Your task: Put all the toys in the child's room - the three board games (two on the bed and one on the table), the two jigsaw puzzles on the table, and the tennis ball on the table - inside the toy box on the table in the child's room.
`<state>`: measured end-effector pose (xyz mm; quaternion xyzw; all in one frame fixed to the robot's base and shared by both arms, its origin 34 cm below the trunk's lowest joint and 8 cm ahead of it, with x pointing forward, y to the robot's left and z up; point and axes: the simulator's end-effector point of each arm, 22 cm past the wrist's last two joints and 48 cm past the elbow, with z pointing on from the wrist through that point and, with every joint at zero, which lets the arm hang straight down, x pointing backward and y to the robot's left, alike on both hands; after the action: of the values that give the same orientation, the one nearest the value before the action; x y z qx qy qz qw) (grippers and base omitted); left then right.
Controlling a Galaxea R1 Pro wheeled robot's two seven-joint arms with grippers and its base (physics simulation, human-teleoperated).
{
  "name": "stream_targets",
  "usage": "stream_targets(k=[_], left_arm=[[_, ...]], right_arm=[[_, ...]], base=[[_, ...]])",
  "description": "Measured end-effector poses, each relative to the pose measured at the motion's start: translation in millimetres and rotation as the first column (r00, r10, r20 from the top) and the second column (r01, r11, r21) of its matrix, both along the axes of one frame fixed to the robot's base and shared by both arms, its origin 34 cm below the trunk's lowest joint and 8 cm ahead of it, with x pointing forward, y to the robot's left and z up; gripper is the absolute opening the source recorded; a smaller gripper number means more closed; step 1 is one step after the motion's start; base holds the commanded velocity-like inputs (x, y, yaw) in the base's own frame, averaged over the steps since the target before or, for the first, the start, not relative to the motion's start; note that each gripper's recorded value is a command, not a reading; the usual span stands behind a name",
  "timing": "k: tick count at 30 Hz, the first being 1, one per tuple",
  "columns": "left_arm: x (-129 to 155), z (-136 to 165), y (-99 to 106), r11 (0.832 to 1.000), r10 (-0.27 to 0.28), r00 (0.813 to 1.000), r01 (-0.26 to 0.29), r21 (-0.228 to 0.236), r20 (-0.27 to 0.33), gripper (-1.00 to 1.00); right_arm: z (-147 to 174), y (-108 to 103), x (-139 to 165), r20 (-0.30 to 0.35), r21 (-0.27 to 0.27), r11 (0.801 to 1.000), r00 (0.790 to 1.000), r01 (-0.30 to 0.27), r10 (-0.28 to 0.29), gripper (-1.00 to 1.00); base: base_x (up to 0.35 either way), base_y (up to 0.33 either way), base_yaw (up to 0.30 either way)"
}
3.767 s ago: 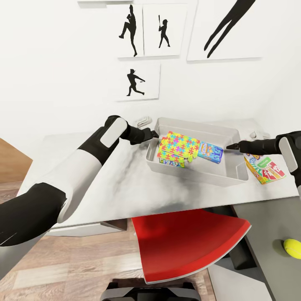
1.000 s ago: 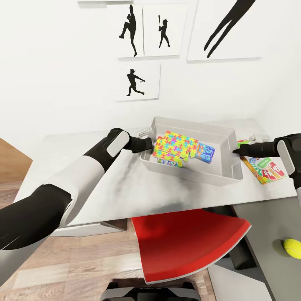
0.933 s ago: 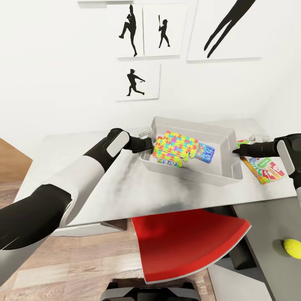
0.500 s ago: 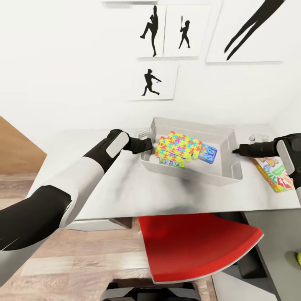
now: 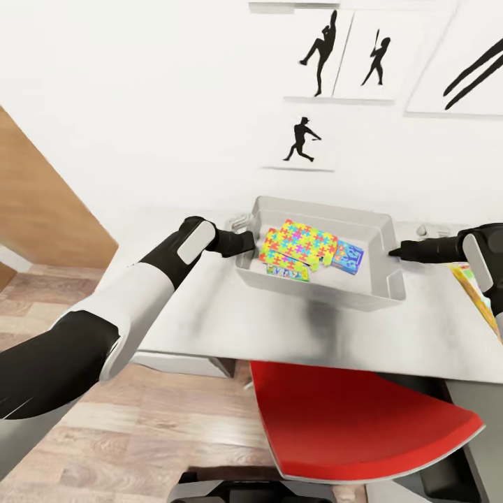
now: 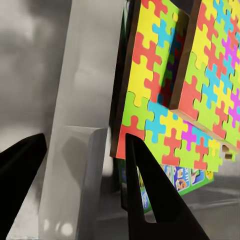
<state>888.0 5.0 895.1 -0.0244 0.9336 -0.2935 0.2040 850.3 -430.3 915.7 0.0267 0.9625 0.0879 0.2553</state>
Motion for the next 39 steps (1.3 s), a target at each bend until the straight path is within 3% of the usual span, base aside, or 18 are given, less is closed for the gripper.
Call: stream_targets(k=[31,39], left_arm=[[0.7,0.0,0.3,1.0,0.001,1.0,-0.001,-0.002,-0.001,-1.0],[0.7,0.1,1.3,1.0,0.002,1.0,-0.002,-0.001,0.0,-1.0]], right_arm=[[0.7,0.3,1.3,0.0,-0.002,1.0,1.0,-0.001,0.001,-1.0],[0.4,1.3,1.2,0.001,-0.002,1.0,1.0,-0.001,0.001,-1.0]], base=[[0.0,0.0,0.295],[0.0,0.0,0.128]])
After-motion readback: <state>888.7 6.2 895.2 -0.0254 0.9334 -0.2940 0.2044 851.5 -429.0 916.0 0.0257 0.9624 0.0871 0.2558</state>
